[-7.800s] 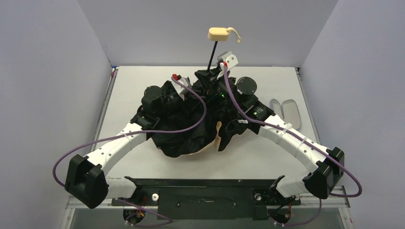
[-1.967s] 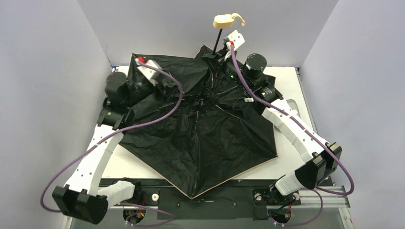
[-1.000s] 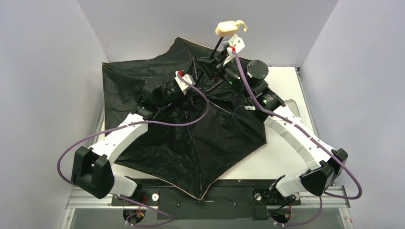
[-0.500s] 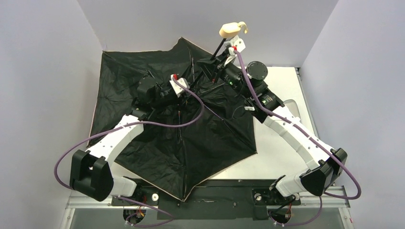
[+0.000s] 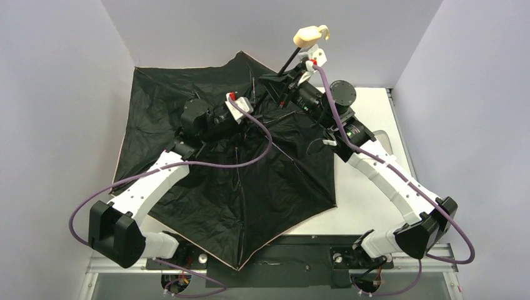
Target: Open the umbrella
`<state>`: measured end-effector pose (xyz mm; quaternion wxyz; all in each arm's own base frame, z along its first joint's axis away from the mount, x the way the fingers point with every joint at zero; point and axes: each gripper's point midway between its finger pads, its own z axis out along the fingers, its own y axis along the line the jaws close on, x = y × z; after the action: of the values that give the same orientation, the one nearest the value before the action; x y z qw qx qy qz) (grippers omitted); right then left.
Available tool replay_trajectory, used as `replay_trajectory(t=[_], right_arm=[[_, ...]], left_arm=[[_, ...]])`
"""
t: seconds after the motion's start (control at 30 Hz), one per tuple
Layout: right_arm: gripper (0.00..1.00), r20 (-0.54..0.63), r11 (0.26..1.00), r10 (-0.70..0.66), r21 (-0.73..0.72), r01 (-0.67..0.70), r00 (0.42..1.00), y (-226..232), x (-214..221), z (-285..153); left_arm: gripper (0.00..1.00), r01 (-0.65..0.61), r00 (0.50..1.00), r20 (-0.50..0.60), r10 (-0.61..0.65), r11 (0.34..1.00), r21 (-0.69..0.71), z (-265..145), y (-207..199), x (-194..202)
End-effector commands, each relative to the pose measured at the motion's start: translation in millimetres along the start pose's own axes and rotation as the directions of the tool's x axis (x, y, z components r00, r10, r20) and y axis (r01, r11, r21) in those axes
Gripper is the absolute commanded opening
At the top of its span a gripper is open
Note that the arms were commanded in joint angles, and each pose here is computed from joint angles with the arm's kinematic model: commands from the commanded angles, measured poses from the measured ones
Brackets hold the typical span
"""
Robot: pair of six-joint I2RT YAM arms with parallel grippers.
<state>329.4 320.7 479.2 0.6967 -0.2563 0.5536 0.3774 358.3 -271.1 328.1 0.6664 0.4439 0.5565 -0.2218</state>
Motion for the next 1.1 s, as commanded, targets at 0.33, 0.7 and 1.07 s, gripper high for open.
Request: replay_trajectory(t=[0.33, 0.7, 1.07], right_arm=[[0.00, 0.196, 0.997, -0.029, -0.058, 0.041, 0.980, 21.3, -71.5, -8.8], [0.00, 0.276, 0.995, -0.017, -0.085, 0.042, 0.961, 32.5, -113.1, -19.7], [0.00, 0.224, 0.995, -0.040, -0.085, 0.060, 0.974, 31.4, -88.7, -26.3]], left_arm=[[0.12, -0.064, 0.998, 0.010, 0.064, 0.998, -0.015, 4.1, 13.5, -17.3], [0.18, 0.004, 0.952, -0.302, -0.047, 0.990, -0.139, -32.9, 58.7, 116.5], [0.00, -0.089, 0.927, -0.376, 0.004, 0.974, -0.209, -52.0, 93.4, 133.4]])
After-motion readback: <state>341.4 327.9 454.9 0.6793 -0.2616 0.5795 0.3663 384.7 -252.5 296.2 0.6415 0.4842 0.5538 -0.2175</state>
